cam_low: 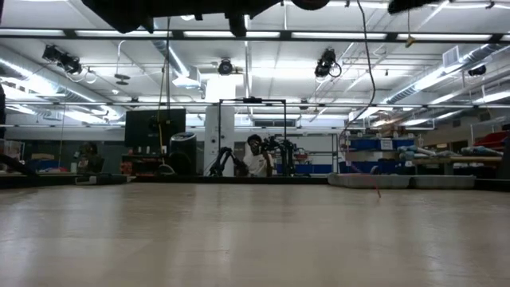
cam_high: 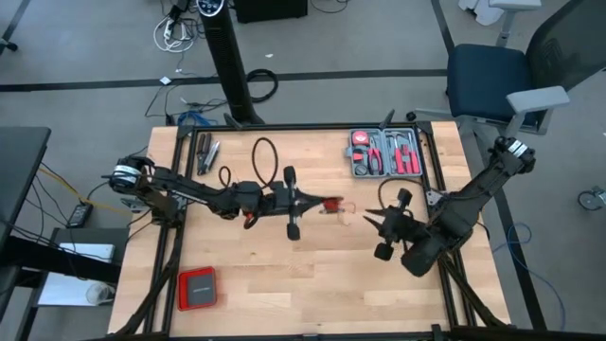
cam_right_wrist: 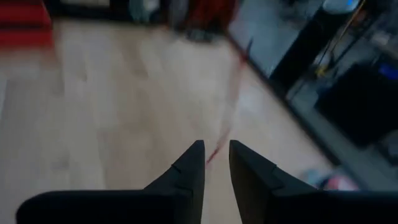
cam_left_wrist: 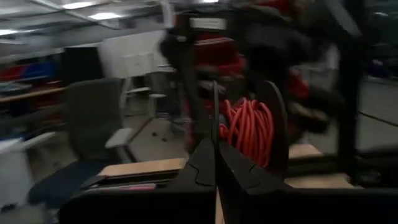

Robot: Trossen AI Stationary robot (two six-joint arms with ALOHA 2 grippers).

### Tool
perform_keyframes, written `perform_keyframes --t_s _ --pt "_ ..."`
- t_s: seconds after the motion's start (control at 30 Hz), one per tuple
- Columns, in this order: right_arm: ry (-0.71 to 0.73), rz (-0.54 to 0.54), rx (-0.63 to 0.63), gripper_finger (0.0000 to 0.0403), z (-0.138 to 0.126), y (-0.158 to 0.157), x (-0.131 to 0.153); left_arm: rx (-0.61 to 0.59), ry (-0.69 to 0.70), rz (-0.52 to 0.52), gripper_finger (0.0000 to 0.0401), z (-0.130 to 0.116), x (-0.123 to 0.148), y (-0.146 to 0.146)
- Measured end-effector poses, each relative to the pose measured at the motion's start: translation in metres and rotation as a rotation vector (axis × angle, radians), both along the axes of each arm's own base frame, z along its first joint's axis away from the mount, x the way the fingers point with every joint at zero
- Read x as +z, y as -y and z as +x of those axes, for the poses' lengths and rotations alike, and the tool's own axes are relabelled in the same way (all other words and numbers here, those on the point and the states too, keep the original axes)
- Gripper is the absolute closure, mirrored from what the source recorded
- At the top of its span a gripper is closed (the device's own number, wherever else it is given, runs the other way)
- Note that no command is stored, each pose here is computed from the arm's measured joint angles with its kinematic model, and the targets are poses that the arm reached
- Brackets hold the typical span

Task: Coil cords
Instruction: Coil the red cable wire onto the black spool

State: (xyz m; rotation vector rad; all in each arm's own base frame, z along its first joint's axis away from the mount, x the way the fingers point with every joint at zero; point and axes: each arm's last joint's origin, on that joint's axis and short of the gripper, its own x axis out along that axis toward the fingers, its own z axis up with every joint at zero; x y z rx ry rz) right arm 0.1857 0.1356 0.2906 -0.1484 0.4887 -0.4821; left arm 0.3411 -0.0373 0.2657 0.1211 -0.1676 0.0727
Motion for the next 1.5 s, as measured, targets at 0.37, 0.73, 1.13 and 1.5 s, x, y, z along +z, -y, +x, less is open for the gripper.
perform_keyframes --t_s 0.37,0.73,1.13,1.5 --pt "0.198 -0.037 0.239 0.0336 0.021 0.007 0.052 -0.191 0.015 0.088 0.0398 0.001 0.0 0.0" --pt "0.212 -0.114 0.289 0.0338 0.045 0.039 0.062 -0.259 0.002 0.056 0.0398 0.018 -0.031 -0.005" --pt "0.25 -0.053 0.341 0.0353 0.033 0.09 0.036 -0.202 -0.039 -0.022 0.0398 0.02 -0.036 -0.041" --pt "0.326 0.024 0.258 0.0357 0.017 0.145 -0.014 -0.096 -0.062 -0.111 0.0398 0.016 -0.038 -0.095"
